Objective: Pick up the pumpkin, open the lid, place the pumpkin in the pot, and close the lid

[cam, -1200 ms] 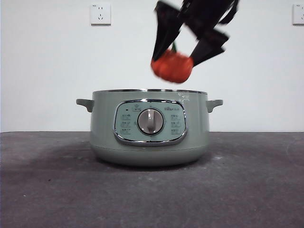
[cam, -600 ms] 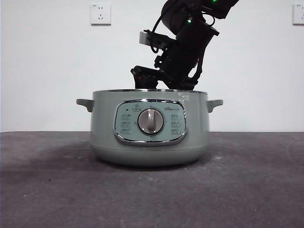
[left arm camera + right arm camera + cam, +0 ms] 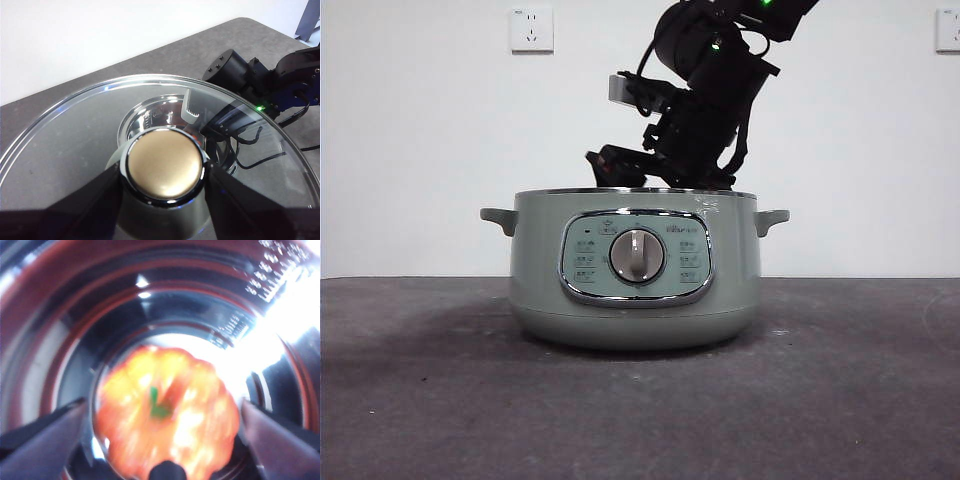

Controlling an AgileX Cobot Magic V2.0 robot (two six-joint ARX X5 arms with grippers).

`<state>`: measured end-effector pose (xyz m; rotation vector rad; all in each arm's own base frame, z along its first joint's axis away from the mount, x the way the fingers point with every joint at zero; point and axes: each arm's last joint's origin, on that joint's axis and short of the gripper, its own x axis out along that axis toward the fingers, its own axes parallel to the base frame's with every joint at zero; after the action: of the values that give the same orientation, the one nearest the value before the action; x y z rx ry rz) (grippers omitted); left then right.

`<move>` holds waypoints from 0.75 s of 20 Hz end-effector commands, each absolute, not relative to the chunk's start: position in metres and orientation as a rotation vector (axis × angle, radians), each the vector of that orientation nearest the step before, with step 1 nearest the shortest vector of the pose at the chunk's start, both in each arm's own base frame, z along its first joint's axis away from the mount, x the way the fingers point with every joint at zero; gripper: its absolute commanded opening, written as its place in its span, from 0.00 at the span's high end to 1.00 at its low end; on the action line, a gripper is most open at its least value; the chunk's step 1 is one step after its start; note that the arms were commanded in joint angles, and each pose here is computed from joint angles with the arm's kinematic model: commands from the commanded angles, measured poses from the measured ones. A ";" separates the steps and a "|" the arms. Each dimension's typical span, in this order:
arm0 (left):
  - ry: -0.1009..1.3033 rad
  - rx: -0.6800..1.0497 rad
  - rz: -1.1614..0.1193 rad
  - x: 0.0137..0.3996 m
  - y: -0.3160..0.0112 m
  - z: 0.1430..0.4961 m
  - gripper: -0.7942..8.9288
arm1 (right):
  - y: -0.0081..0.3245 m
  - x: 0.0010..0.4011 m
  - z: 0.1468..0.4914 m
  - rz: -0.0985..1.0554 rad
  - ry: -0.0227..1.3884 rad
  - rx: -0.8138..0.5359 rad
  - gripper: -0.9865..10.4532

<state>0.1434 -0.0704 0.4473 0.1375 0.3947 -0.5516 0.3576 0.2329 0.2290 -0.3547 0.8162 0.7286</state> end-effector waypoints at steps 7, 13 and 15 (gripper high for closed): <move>0.335 0.136 -0.571 0.148 -0.073 0.454 0.93 | 0.199 0.320 0.332 0.522 0.636 -0.287 0.39; 0.357 0.128 -0.642 0.195 -0.098 0.441 0.93 | 0.129 0.217 0.436 0.453 0.455 -0.145 0.39; 0.377 0.132 -0.649 0.216 -0.110 0.431 0.93 | 0.111 0.186 0.454 0.461 0.408 -0.117 0.39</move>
<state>0.2173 -0.1088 0.4216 0.1284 0.4448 -0.6340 0.1870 0.1109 0.4526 -0.1371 0.4070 0.4614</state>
